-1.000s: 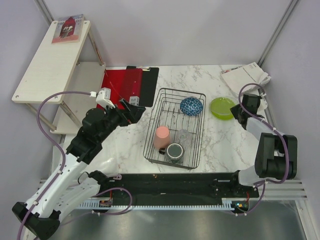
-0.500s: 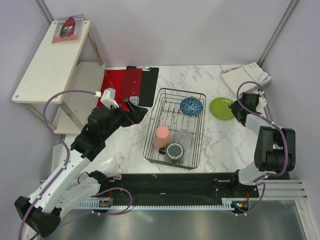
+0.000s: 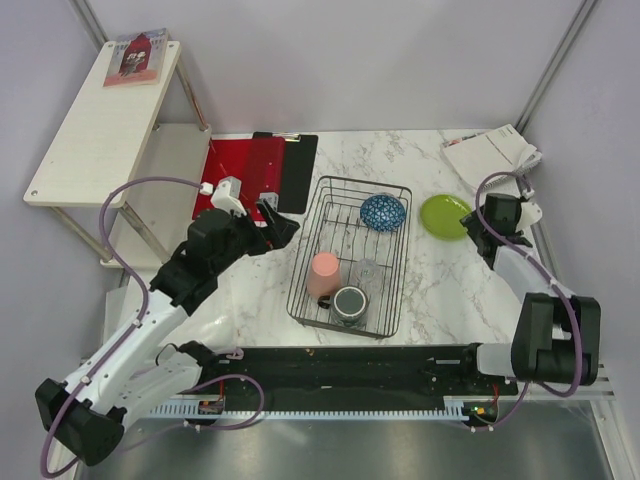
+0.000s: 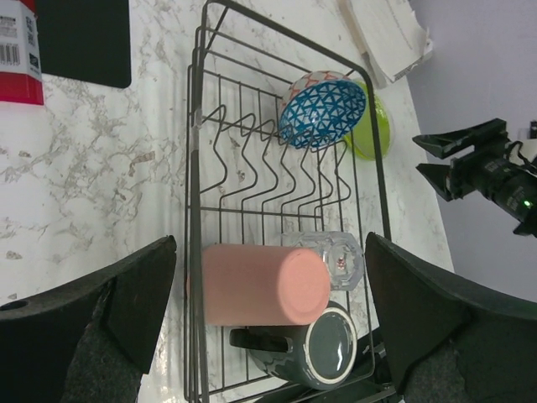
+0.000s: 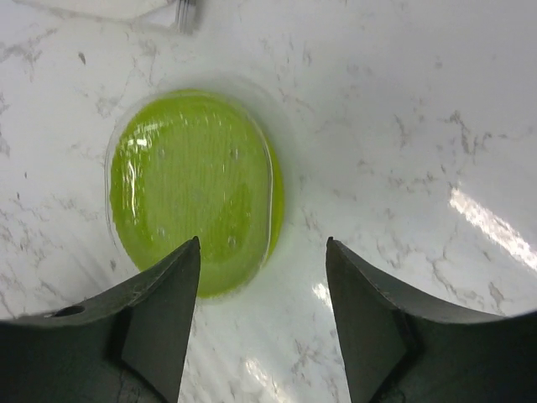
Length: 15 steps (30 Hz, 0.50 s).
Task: Unload the mixed dishes from the dish rack
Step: Place the plate at the center of the board.
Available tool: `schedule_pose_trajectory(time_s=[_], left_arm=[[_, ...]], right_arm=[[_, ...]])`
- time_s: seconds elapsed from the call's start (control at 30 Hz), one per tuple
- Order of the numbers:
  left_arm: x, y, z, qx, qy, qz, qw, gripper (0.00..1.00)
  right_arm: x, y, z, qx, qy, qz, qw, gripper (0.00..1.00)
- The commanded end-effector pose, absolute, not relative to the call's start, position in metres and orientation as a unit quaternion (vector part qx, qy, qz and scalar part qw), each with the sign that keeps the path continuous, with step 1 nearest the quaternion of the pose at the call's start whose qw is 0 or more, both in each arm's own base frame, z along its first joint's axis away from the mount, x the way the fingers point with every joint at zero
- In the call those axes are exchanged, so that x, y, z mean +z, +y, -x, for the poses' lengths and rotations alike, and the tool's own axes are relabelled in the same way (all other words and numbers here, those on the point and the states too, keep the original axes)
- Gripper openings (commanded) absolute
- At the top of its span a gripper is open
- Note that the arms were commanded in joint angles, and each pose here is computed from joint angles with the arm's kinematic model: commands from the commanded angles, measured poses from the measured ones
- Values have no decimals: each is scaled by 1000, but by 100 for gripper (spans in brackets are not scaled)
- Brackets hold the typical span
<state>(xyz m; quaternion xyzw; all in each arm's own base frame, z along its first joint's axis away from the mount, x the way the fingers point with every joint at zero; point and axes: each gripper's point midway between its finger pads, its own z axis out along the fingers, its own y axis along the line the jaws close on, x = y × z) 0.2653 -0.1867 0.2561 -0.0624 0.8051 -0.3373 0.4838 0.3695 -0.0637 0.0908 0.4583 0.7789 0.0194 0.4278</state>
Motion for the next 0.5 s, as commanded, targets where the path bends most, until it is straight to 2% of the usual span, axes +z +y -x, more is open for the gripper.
schedule_pose_trajectory(time_s=[0.0,0.17,0.3,0.47], left_arm=[[243,-182,-271,-304,823,65,476,100],[225,-186,-276,-292,842,71,448,99],[216,-189,-280,-288,850,78,434,99],[199,-190,-292,-264,862,80,425,99]], right_arm=[[112,-20,-352,86,787,-411,452,68],[133,61,-341,175,823,-292,454,68],[153,83,-334,210,815,-258,474,68],[148,98,-331,221,829,-221,464,68]])
